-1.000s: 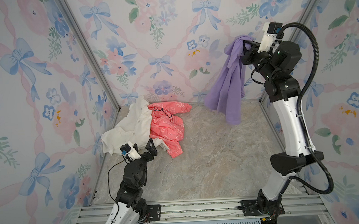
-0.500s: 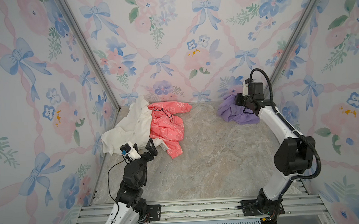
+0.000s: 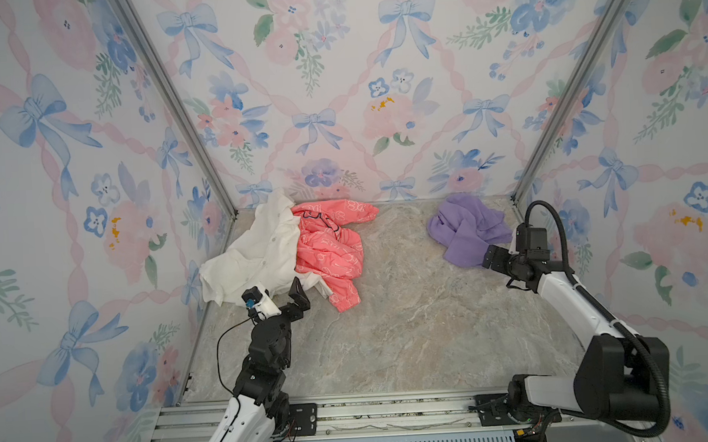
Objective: Pick out a specific cloth from the pile
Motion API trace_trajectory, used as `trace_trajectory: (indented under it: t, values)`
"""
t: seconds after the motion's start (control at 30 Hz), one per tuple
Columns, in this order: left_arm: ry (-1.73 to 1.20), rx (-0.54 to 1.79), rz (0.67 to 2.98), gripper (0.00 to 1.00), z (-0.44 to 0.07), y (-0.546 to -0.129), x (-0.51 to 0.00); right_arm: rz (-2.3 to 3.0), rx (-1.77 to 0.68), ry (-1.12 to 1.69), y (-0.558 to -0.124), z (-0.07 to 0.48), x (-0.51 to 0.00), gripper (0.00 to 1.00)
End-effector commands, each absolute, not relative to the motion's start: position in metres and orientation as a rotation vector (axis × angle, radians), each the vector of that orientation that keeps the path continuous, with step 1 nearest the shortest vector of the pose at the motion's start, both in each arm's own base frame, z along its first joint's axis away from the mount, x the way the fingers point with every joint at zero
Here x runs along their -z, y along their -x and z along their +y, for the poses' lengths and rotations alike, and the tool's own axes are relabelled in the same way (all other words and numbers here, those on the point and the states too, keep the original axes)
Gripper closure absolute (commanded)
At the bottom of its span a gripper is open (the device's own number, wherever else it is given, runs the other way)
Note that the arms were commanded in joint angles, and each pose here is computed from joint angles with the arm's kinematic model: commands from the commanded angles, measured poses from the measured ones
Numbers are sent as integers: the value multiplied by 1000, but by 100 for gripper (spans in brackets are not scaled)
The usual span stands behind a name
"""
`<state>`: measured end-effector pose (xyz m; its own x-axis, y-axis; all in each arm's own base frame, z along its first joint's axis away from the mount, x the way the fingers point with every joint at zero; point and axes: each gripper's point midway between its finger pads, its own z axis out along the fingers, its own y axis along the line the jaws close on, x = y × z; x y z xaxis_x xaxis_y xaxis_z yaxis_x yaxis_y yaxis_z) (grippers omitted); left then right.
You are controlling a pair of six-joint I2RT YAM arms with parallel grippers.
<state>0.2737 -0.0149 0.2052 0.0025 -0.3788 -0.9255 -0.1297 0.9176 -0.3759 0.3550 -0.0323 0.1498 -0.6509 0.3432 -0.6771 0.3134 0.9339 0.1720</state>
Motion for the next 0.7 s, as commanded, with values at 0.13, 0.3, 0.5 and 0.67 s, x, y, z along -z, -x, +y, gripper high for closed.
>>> trace_trajectory:
  t: [0.13,0.3,0.5,0.67]
  values:
    - [378,-20,1480,2,8,-273,-204,2023,-68,-320,-328,-25,-198,3]
    - [342,-112,1444,2,16,-278,-197,1888,24,-292,-324,-36,-184,3]
    - [268,-150,1487,2,16,-302,-182,1916,106,-244,-349,-41,-150,3]
    - [224,-156,1531,2,11,-319,-165,1853,139,-125,-371,-25,-129,3]
